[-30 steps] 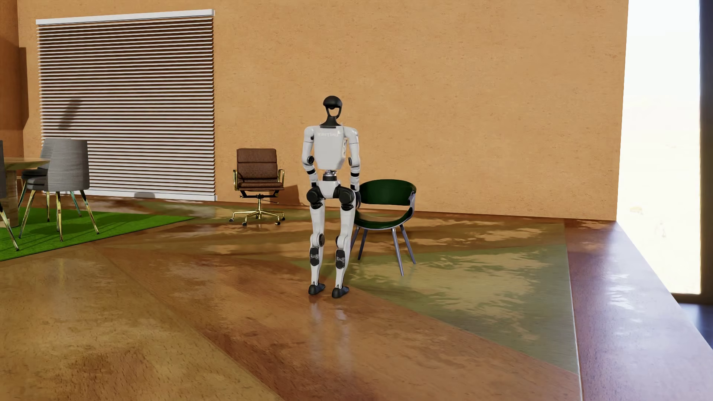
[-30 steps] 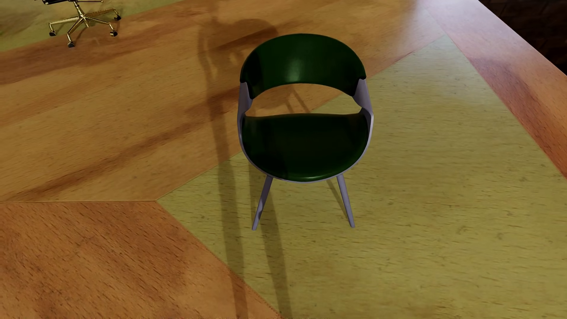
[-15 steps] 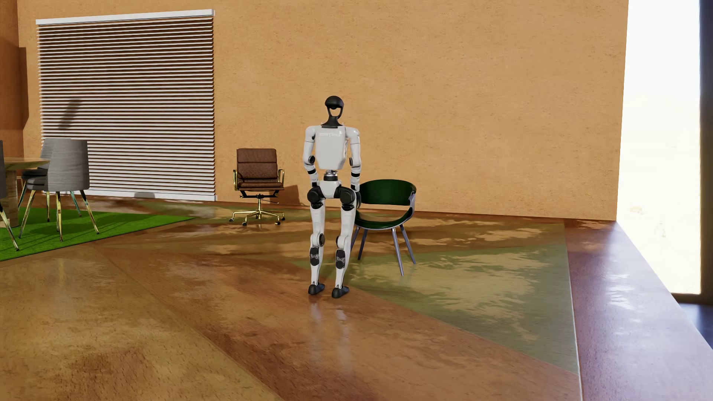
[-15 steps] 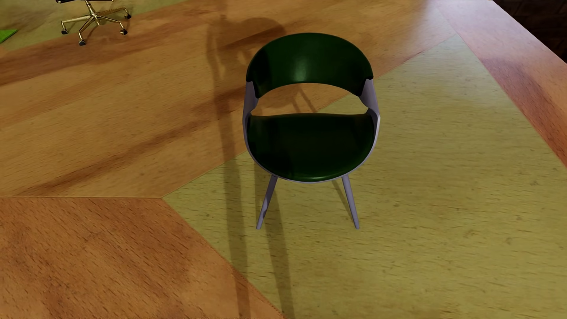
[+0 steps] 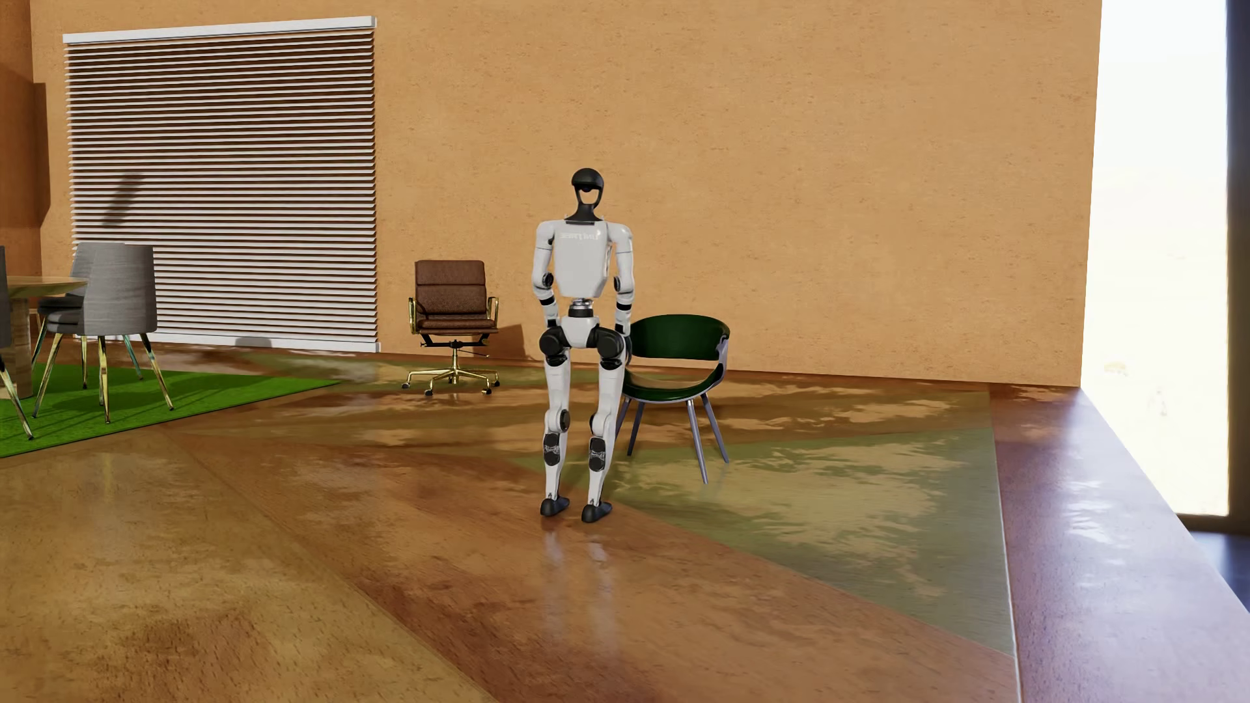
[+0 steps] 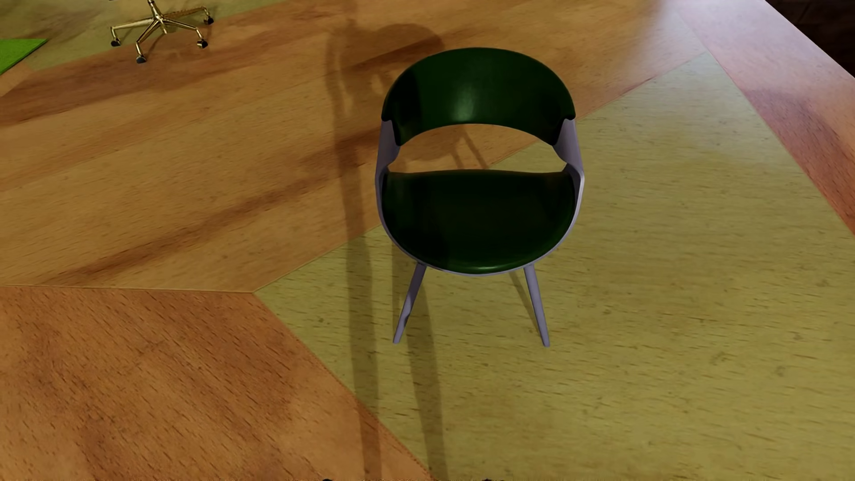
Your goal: Go to the chair
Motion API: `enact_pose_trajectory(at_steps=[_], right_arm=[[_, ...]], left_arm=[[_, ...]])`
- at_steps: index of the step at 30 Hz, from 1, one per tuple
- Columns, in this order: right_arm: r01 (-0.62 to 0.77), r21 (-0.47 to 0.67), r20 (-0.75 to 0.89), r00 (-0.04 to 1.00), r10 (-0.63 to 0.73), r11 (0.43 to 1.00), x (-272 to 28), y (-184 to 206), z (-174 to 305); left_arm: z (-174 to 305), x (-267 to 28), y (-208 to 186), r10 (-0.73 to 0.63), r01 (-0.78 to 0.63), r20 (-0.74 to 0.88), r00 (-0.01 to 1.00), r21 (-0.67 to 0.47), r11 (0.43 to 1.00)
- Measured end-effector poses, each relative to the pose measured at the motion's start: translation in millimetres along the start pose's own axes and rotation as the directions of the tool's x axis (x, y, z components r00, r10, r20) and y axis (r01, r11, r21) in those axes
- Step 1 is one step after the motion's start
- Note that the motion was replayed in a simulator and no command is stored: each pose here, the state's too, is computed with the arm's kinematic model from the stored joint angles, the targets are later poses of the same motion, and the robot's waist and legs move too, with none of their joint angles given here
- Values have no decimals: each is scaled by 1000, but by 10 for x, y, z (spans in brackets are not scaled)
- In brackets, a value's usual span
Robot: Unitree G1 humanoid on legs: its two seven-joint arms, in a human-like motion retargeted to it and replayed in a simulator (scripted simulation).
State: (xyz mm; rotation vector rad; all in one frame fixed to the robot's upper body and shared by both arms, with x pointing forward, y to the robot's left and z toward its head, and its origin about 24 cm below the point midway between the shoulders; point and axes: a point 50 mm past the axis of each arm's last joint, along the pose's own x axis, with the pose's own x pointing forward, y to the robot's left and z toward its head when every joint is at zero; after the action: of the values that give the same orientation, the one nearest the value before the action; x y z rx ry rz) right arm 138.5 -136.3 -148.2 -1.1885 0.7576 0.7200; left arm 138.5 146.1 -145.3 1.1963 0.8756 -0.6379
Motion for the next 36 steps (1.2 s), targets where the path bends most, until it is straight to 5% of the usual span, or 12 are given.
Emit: enact_pose_trajectory(at_steps=[36], right_arm=[[-7, -11, -17, 1000, 6, 1000, -9, 11, -49]], left_arm=[[-21, -2, -20, -2, 2, -11, 1000, -6, 1000]])
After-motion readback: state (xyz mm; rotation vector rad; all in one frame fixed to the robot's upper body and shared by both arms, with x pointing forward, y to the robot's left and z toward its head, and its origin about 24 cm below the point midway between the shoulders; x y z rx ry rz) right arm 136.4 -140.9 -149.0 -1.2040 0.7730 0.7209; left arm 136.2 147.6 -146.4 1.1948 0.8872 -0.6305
